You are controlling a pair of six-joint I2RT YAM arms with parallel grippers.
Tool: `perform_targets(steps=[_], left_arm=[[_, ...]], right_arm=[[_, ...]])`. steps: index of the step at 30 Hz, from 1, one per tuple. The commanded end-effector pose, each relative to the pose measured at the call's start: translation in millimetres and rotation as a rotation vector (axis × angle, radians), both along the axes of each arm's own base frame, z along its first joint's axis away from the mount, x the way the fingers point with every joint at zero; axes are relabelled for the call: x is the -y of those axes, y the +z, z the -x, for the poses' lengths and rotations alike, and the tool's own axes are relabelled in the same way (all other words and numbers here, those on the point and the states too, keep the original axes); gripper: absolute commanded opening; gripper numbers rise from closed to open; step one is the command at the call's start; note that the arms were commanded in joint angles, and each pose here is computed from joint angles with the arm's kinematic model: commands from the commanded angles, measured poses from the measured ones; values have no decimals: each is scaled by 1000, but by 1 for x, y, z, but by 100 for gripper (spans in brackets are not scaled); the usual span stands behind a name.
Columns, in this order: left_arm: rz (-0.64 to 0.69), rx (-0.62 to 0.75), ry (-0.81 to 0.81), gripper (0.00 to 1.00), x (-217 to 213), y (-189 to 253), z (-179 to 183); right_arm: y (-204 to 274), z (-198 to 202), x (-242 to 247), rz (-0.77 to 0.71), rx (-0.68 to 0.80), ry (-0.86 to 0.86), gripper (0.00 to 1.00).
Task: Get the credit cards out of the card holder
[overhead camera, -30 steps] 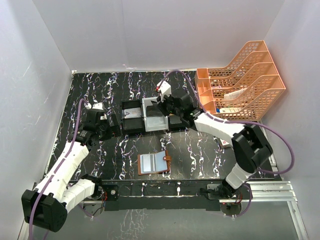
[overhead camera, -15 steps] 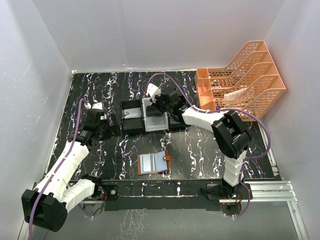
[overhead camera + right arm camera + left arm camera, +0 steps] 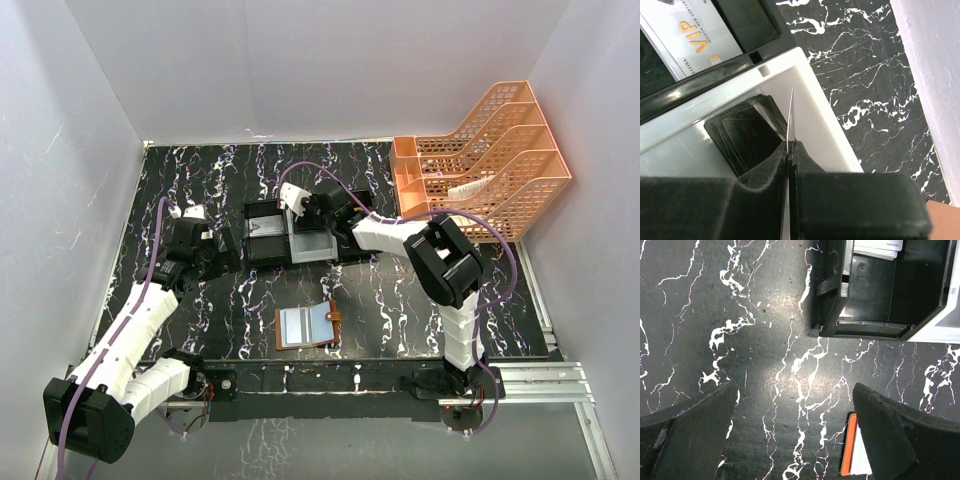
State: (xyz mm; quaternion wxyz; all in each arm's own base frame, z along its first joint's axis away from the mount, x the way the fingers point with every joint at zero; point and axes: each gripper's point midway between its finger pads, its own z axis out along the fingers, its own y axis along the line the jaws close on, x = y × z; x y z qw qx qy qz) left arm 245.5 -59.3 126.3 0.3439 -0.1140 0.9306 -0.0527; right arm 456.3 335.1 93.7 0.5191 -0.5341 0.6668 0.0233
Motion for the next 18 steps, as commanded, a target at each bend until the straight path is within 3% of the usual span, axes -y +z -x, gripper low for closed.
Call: perform_targets(steps=[1,8,18], left_arm=[[-20,-1,10,99,-5,-2,0],[-17,-11,0,99,-3,-4,0],[-17,-20,-3,99,-2,-6,0]], right_arm=[[21,-16,-9,35,109,31,3],[8,-10,-15,81,78,55,15],[4,-6,-25,69,32,57,20]])
